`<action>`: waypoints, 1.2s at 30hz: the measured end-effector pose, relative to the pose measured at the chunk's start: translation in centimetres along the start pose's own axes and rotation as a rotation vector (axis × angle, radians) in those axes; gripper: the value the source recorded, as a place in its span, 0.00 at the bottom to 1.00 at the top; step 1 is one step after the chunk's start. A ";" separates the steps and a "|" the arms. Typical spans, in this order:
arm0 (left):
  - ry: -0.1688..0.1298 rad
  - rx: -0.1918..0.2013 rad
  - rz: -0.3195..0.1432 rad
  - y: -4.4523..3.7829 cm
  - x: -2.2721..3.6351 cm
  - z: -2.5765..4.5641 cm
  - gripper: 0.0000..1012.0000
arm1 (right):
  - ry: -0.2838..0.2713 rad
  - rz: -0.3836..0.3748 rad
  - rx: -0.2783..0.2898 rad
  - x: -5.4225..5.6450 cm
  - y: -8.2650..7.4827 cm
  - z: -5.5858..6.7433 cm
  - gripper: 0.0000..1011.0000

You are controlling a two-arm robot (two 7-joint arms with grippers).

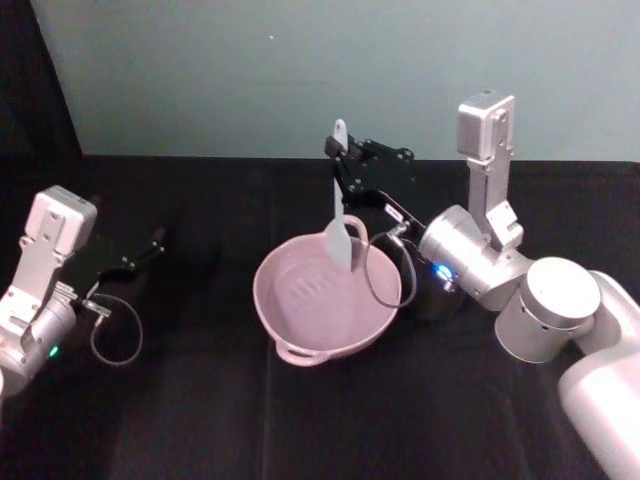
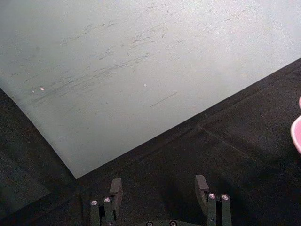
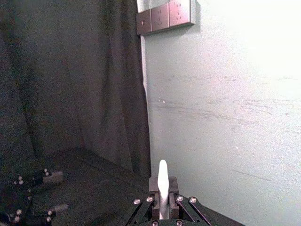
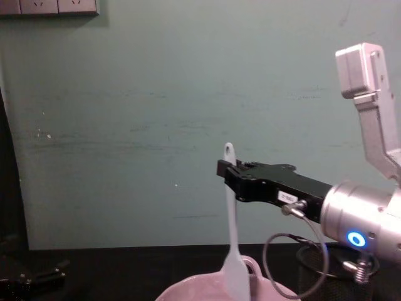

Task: Use the one hand to pick up the spoon and stir the clear water in the bowl.

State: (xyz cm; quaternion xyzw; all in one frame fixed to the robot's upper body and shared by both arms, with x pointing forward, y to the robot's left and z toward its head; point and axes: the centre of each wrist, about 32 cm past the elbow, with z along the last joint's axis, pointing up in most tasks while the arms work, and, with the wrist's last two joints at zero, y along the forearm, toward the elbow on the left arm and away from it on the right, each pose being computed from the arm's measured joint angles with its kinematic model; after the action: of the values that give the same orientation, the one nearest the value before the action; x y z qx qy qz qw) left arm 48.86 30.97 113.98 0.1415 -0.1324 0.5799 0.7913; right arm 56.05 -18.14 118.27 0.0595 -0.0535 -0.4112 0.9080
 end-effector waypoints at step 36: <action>0.000 0.000 0.000 0.00 0.00 0.00 1.00 | 0.076 0.151 -0.067 -5.1 -1.0 1.0 0.11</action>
State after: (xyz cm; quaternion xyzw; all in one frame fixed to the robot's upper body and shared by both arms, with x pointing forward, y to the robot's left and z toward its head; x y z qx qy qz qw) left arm 48.86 30.97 113.98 0.1415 -0.1325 0.5799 0.7913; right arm 51.81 -15.06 118.89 0.0403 -0.0093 -0.3404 0.9394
